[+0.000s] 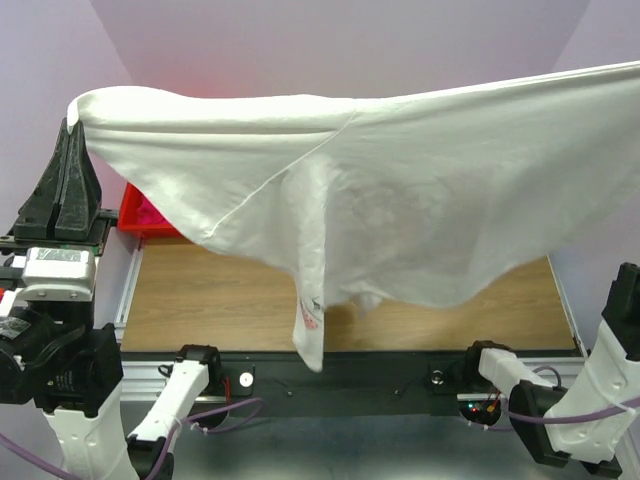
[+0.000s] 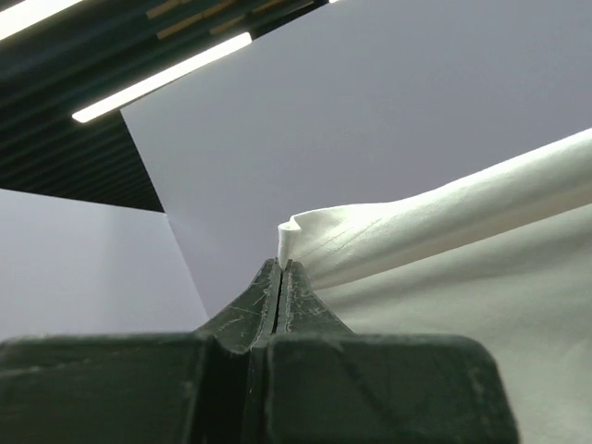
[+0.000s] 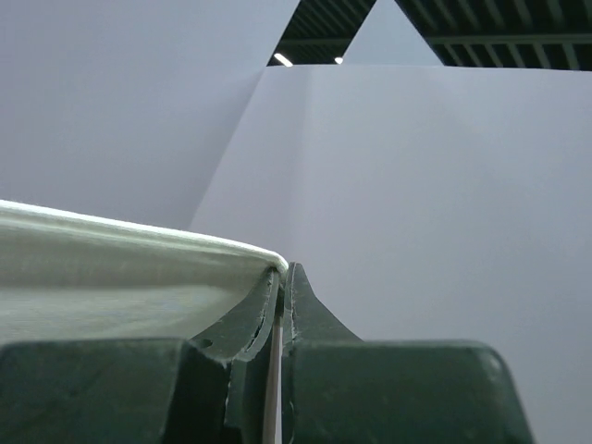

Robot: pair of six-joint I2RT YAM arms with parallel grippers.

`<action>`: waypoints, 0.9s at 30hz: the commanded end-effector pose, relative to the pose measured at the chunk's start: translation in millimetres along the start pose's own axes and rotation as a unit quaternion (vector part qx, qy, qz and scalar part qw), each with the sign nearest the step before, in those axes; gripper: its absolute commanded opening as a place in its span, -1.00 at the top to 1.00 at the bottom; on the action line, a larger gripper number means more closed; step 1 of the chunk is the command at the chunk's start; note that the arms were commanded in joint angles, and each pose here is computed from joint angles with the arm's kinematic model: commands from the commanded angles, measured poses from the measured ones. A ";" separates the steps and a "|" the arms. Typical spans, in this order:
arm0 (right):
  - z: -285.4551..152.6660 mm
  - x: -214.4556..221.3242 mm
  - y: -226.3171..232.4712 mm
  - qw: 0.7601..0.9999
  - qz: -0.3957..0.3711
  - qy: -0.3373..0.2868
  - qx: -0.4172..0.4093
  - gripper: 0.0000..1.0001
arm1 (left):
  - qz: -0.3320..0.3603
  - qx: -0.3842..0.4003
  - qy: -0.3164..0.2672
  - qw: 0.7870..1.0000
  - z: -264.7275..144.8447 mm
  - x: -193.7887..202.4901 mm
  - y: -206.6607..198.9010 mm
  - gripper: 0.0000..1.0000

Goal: Fold and stack the t-shirts
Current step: Flatten the tshirt out

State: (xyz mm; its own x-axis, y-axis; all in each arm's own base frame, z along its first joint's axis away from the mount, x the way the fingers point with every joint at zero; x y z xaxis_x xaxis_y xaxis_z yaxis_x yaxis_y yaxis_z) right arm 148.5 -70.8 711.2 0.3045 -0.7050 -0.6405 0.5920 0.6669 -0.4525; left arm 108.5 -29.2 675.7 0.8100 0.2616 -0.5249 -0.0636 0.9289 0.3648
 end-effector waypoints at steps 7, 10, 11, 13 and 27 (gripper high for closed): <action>23.5 138.1 126.6 0.978 -0.067 0.112 -0.165 0.99 | 0.097 0.094 0.151 0.979 -0.8 137.5 -43.2 1.00; 13.9 182.6 183.1 0.958 -0.052 0.134 -0.250 0.99 | 0.090 0.146 0.192 0.966 -13.5 192.3 -72.9 1.00; 12.6 197.5 199.7 0.950 -0.048 0.143 -0.272 0.99 | 0.083 0.167 0.215 0.958 -17.3 220.1 -86.2 1.00; 1.4 228.6 235.6 0.932 -0.036 0.163 -0.322 0.99 | 0.068 0.191 0.250 0.947 -20.1 261.7 -103.3 1.00; -25.7 401.7 449.2 0.832 -0.002 0.279 -0.480 0.99 | 0.001 0.274 0.433 0.859 -64.8 507.4 -232.0 1.00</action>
State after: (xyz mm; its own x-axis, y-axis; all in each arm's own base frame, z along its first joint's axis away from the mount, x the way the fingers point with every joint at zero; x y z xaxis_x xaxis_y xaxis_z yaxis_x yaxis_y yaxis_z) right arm 468.2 -44.2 214.8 -0.3205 -0.6642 -0.6754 -0.4442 0.7351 -0.5122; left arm 463.1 -97.8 245.0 -0.0024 0.5878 -0.8090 0.5240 0.6898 0.4996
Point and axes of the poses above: each gripper's point midway between its finger pads, its own z axis out along the fingers, its own y axis along the line the jaws close on, x = y × z, the point moved 1 cm from there along -z, back along the fingers, and after that the axes turned 2 degrees about -z, right-handed, at the moved point
